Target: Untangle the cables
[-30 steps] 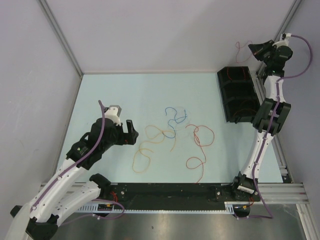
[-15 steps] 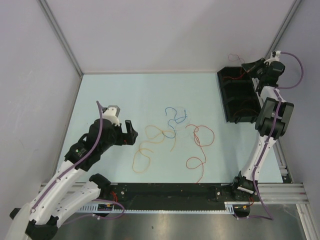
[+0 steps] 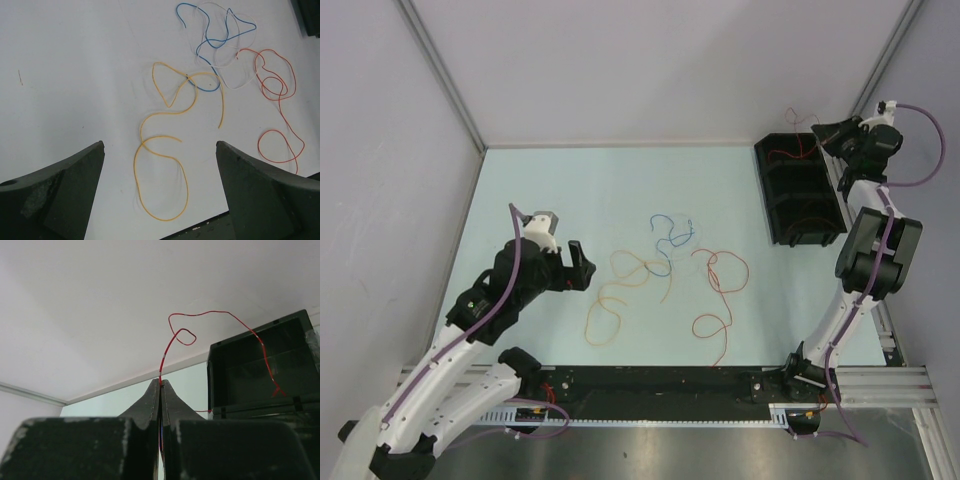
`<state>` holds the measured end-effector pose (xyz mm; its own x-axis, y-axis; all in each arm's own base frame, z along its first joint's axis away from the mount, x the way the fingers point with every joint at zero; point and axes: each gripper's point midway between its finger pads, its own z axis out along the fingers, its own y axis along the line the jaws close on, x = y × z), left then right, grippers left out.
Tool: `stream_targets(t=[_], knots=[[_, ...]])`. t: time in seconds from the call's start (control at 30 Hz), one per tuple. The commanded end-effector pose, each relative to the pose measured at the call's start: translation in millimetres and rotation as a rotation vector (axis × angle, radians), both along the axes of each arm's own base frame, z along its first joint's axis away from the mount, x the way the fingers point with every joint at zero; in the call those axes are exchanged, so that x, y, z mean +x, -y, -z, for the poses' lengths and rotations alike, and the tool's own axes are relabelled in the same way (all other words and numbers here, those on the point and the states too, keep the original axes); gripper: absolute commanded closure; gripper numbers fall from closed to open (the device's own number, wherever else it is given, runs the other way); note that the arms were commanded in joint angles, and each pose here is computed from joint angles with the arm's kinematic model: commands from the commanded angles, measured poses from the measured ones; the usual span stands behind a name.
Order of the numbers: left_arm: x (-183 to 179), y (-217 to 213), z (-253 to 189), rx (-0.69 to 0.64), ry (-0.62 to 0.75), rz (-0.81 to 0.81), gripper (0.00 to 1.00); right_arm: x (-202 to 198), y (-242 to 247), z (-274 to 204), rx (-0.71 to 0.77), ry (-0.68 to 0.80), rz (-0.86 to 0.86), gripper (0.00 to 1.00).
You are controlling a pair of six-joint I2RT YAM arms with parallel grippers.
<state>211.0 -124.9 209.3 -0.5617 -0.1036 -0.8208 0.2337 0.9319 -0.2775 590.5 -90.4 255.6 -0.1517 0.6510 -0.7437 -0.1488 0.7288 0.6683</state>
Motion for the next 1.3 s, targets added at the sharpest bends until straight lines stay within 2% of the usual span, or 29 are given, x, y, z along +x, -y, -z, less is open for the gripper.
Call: stream_targets(t=[0.0, 0.17, 0.23, 0.27, 0.3, 0.37, 0.53, 0.7, 0.77, 0.8, 0.83, 0.93, 1.07, 1.2, 1.27], knots=[[2.1, 0.9, -8.3, -0.018, 0.041, 0.010, 0.02, -7.1, 2.0, -2.5, -0.027, -0.010, 0.036, 1.00], [1.5, 1.3, -7.9, -0.019, 0.040, 0.013, 0.02, -3.4, 12.3, 21.8, 0.006, -0.106, 0.106, 1.00], [1.1, 1.7, -8.3, -0.021, 0.041, 0.015, 0.02, 4.6, 16.9, 16.3, 0.003, -0.113, 0.135, 1.00], [1.2, 1.3, -7.6, -0.020, 0.040, 0.014, 0.02, 7.1, 18.4, 38.4, 0.020, -0.191, 0.145, 1.00], [1.0, 1.6, -7.6, -0.020, 0.039, 0.015, 0.02, 14.4, 20.3, 24.7, 0.011, -0.176, 0.150, 1.00], [1.8, 1.8, -6.9, -0.018, 0.037, 0.014, 0.02, 18.8, 22.3, 40.0, 0.032, -0.247, 0.167, 1.00], [2.8, 1.9, -4.8, -0.012, 0.028, 0.013, 0.02, 37.6, 31.4, 55.2, 0.064, -0.321, 0.209, 1.00], [4.4, 2.8, -2.2, -0.007, 0.019, 0.012, 0.02, 59.6, 28.9, 71.7, 0.044, -0.341, 0.196, 1.00], [5.2, 2.2, -1.2, -0.004, 0.015, 0.010, 0.02, 70.2, 26.2, 62.1, 0.025, -0.313, 0.186, 1.00], [5.1, 2.3, -0.5, -0.004, 0.011, 0.011, 0.02, 73.4, 25.9, 77.9, 0.027, -0.342, 0.186, 1.00], [5.8, 2.1, -0.1, -0.004, 0.010, 0.009, 0.02, 78.8, 28.3, 69.5, 0.020, -0.320, 0.191, 1.00], [7.3, 1.5, 1.4, -0.002, 0.003, 0.006, 0.02, 90.4, 28.4, 88.1, 0.009, -0.340, 0.196, 1.00], [8.8, 1.8, 3.3, -0.002, -0.006, 0.009, 0.02, 107.3, 32.5, 76.2, -0.034, -0.297, 0.218, 1.00], [10.8, 0.8, 3.9, -0.007, -0.010, 0.006, 0.02, 112.5, 38.2, 79.7, -0.049, -0.291, 0.251, 0.94], [11.8, -0.4, 4.6, -0.009, -0.013, 0.003, 0.02, 110.4, 38.0, 73.9, -0.056, -0.285, 0.257, 0.78]])
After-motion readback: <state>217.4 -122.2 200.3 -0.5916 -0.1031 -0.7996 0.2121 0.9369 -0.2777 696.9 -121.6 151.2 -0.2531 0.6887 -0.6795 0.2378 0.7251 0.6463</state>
